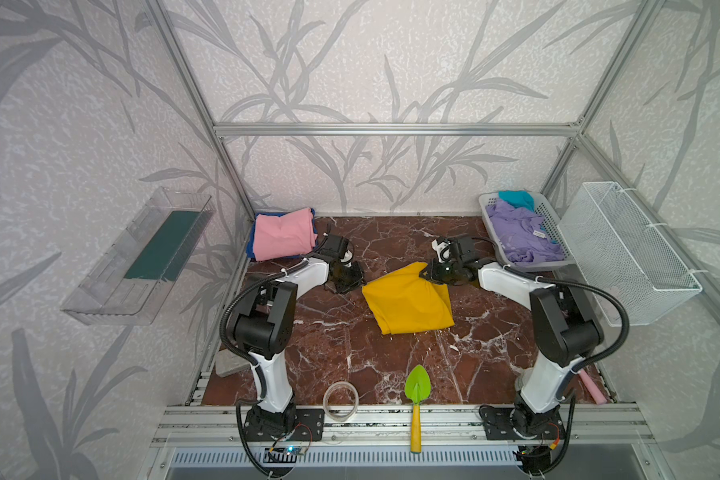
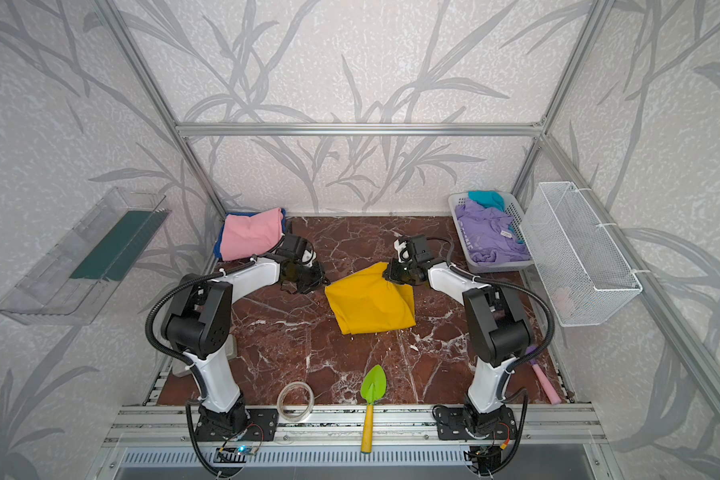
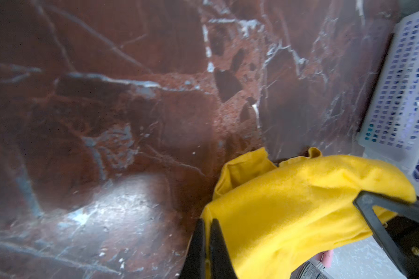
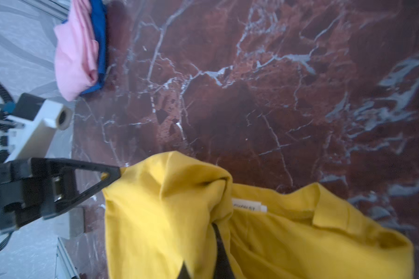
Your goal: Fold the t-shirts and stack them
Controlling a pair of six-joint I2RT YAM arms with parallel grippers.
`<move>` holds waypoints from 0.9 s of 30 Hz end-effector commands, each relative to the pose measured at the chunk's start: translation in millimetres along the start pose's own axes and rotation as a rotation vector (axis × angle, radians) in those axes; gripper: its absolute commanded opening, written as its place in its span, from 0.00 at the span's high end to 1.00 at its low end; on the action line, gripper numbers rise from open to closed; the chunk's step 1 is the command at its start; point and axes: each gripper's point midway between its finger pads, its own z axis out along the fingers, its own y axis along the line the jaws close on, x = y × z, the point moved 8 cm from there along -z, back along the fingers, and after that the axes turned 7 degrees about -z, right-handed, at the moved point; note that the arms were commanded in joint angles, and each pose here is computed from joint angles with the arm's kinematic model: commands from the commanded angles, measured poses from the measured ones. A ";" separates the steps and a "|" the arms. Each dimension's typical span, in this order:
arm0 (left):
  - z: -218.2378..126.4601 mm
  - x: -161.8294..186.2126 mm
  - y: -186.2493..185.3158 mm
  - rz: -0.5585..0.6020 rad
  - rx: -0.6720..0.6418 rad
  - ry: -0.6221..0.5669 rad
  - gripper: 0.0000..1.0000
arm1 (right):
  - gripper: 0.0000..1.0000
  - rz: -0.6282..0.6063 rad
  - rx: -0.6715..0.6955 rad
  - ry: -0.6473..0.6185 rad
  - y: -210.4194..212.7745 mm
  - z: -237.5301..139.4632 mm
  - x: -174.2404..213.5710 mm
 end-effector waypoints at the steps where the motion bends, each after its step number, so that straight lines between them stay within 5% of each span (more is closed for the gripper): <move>1: -31.4 -1.7 -39.5 0.063 0.082 -0.045 1.00 | 1.00 -0.027 0.020 -0.122 16.9 -44.6 -9.0; 7: -42.1 1.2 -82.4 0.138 0.149 -0.057 1.00 | 1.00 -0.008 0.110 -0.182 13.8 -85.3 20.6; 13: -26.0 -3.2 -92.3 0.141 0.140 -0.033 1.00 | 0.99 0.035 0.199 -0.192 -13.5 -87.3 39.5; 27: 2.7 -35.8 -87.9 0.135 0.042 -0.077 1.00 | 0.97 0.062 0.107 -0.185 -51.0 -38.9 -20.6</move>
